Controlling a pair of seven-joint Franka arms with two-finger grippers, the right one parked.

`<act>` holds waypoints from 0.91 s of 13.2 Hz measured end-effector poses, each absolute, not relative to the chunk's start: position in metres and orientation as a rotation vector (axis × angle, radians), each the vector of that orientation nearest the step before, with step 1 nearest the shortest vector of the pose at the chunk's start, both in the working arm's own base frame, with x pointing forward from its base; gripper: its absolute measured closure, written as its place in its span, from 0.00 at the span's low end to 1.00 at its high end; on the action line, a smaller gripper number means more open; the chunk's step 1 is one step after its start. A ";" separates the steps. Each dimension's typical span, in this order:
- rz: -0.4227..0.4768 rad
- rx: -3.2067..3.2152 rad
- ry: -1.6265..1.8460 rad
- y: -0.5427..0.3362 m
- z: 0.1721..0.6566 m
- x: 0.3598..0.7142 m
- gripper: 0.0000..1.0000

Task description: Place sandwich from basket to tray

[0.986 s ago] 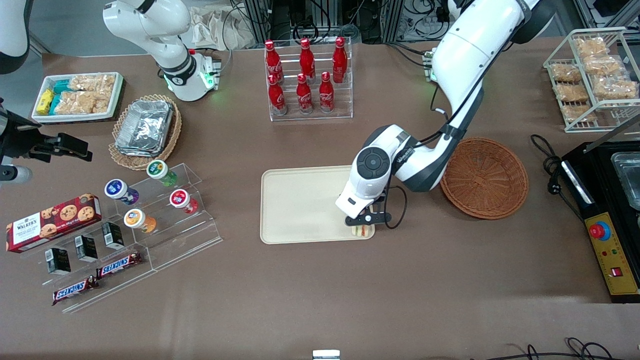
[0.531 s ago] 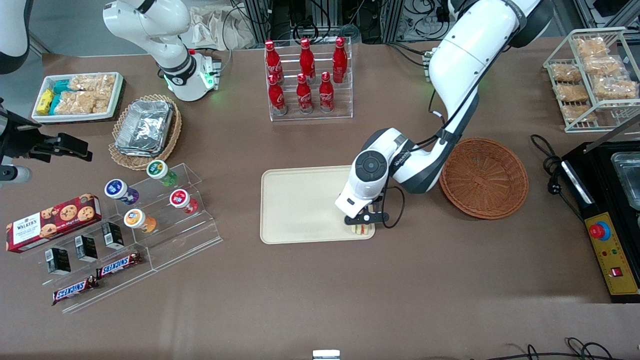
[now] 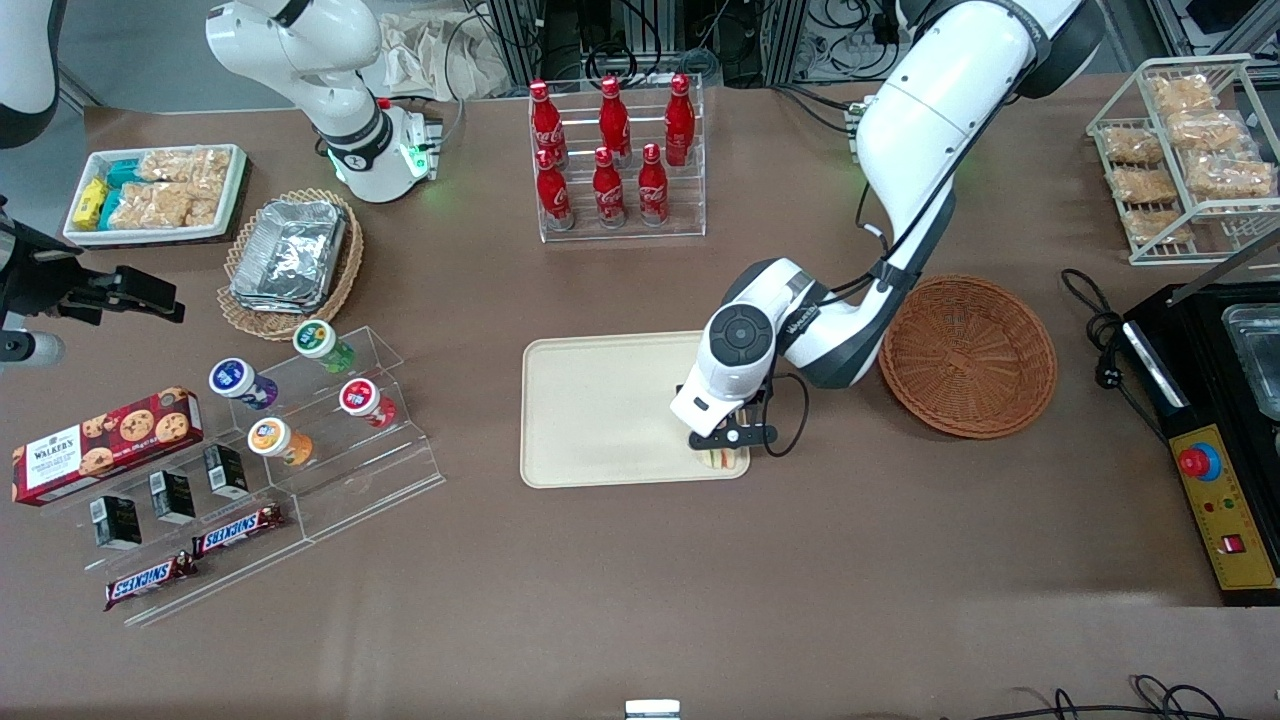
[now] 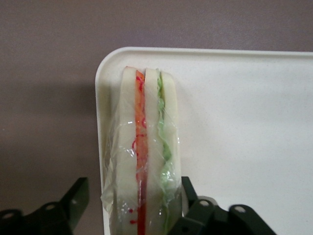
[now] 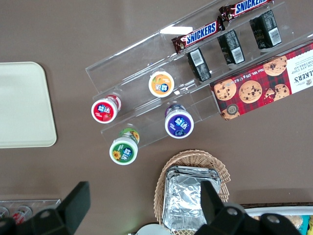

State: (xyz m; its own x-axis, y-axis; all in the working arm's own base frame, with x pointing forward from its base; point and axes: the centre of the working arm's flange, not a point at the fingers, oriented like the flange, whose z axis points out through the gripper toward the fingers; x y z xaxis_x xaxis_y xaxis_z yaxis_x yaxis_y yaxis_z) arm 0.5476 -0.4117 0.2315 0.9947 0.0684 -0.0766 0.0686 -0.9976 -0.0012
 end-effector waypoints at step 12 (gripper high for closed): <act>0.053 3.189 0.463 -0.347 0.416 0.587 0.00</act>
State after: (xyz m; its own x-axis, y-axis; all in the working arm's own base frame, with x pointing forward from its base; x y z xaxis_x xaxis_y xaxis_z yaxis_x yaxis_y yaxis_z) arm 0.5870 -0.3473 0.4165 0.9583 0.2823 0.0439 0.2850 -0.9556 -0.0756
